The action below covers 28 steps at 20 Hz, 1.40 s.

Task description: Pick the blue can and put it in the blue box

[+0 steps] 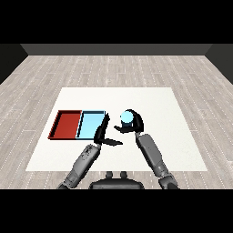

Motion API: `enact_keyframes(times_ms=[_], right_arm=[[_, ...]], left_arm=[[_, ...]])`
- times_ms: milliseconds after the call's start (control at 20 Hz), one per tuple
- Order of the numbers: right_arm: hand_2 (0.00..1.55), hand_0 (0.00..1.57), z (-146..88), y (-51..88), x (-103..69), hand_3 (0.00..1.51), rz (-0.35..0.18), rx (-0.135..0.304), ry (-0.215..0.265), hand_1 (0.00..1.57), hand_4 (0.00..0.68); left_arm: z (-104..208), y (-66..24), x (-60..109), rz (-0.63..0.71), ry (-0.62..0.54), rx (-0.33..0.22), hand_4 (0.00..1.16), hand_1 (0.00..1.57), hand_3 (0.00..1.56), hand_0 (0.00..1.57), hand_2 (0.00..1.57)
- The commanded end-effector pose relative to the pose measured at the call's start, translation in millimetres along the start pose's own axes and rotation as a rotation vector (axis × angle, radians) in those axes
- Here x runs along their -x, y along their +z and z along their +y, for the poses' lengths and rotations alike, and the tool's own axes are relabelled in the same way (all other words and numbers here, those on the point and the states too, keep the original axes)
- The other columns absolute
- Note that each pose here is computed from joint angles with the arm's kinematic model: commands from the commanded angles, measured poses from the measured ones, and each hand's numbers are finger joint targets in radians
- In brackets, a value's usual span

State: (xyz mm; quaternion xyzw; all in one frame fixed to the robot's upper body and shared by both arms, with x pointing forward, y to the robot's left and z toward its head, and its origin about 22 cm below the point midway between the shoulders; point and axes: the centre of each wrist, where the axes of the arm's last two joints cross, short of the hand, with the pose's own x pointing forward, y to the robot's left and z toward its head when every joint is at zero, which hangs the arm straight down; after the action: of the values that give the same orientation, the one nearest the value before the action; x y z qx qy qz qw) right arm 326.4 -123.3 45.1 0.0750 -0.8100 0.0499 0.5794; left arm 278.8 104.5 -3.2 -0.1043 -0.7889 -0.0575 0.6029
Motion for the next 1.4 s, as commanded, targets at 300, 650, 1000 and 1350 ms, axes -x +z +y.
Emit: enact_keyframes(times_ms=[300,650,1000,1350], right_arm=[[1.47,1.44,18.0,-5.6,9.2,1.36,-0.006,-0.046,-0.038,1.44,0.552],[1.46,1.43,33.6,-0.1,15.0,1.37,-0.015,-0.047,-0.037,1.43,0.551],[1.46,1.42,28.7,0.5,9.0,1.36,-0.030,-0.075,-0.059,1.42,0.559],[1.46,1.43,46.5,-5.0,-6.5,1.38,-0.027,-0.088,-0.066,1.43,0.547]], left_arm=[[2.1,-23.0,1.0,0.050,0.033,0.007,0.00,0.00,0.00,0.00,0.00],[-22.3,-15.0,43.1,0.063,0.006,0.009,0.00,0.00,0.00,0.00,0.00],[-36.9,-7.6,15.7,0.073,0.035,0.020,0.00,0.00,0.00,0.00,0.00],[-45.1,-23.1,11.9,0.089,0.010,0.024,0.00,0.00,0.00,0.00,0.00]])
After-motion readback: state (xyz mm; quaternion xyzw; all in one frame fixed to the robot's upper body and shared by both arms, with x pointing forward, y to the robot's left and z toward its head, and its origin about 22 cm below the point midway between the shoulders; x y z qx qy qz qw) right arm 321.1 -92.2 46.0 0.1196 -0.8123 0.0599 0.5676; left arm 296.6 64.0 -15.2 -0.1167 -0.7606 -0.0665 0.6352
